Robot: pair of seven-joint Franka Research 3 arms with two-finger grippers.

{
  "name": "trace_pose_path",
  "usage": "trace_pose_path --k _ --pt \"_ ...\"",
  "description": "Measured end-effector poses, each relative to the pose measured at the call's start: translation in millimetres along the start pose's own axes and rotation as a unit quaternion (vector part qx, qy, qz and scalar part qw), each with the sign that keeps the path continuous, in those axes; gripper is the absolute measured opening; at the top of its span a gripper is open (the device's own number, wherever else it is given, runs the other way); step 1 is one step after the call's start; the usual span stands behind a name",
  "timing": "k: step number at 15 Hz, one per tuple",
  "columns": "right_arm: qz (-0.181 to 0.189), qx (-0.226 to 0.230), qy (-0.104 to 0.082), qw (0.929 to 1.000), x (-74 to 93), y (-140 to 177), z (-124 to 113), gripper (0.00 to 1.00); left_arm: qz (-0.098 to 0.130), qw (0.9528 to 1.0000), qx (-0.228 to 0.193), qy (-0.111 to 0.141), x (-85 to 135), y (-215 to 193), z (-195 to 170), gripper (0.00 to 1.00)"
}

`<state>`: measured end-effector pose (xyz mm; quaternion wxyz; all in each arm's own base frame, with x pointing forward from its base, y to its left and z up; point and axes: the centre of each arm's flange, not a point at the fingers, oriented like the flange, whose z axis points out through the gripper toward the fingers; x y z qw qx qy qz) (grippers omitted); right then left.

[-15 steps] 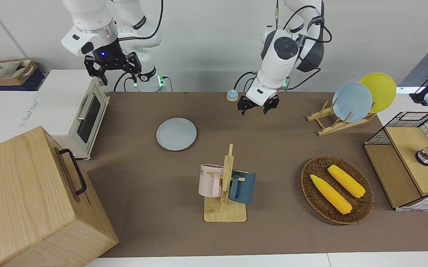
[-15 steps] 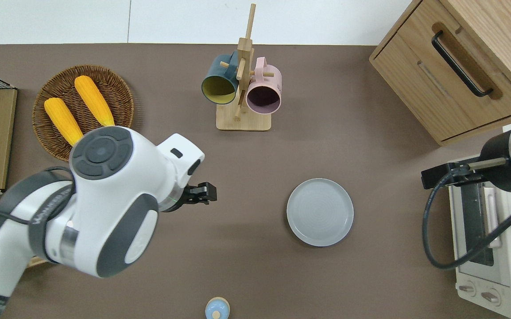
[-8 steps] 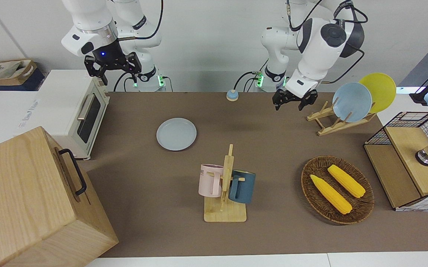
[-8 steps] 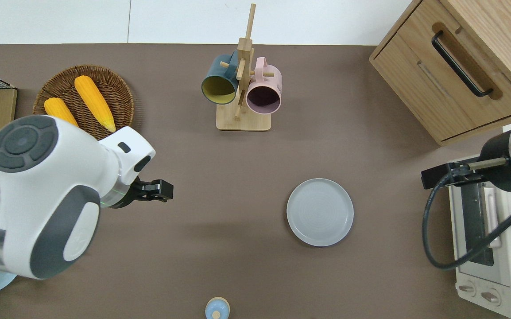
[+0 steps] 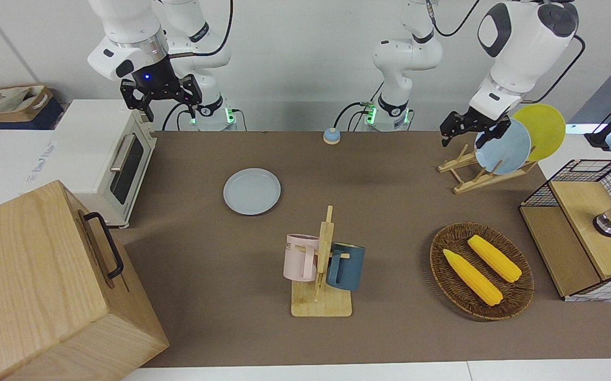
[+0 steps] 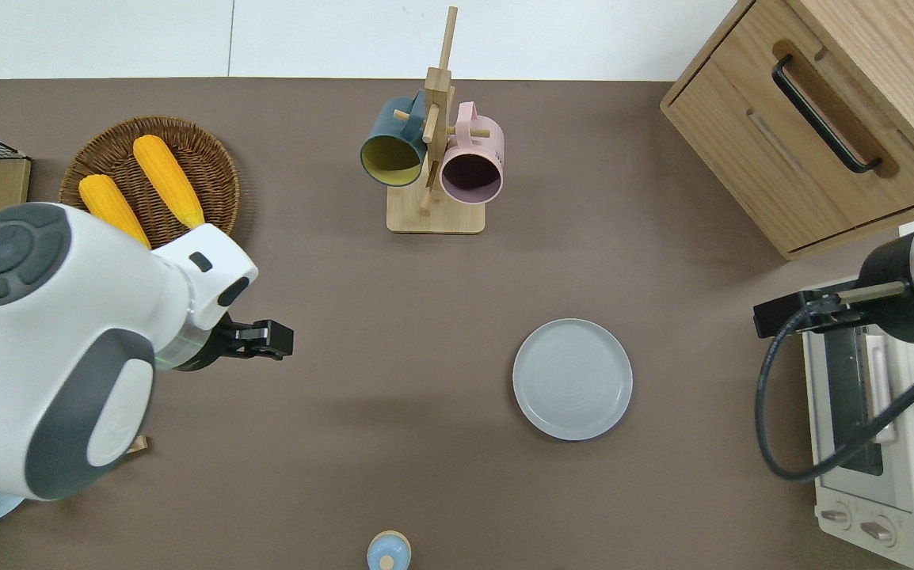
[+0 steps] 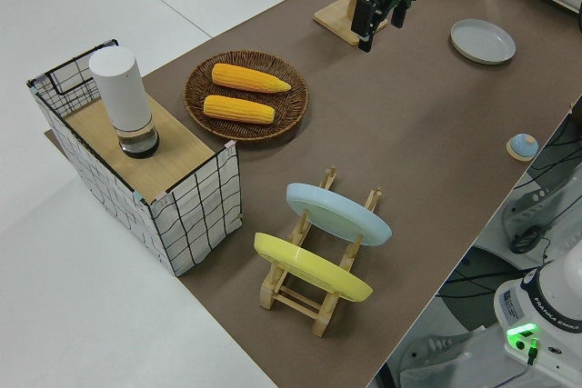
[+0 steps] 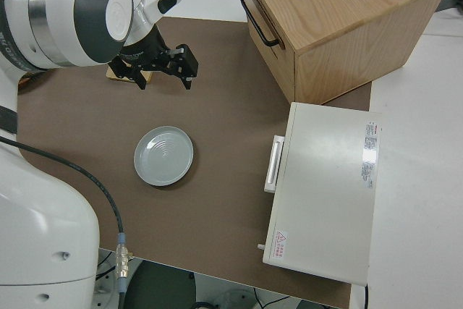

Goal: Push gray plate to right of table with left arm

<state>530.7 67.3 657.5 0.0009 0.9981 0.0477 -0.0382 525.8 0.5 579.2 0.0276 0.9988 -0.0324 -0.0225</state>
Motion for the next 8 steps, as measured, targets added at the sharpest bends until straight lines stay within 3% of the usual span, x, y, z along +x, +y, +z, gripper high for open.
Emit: trace_pose_path --k 8 --pt "0.000 0.000 0.000 1.0000 0.0 0.0 0.0 0.99 -0.001 0.9999 0.010 0.013 0.8 -4.7 -19.7 1.00"
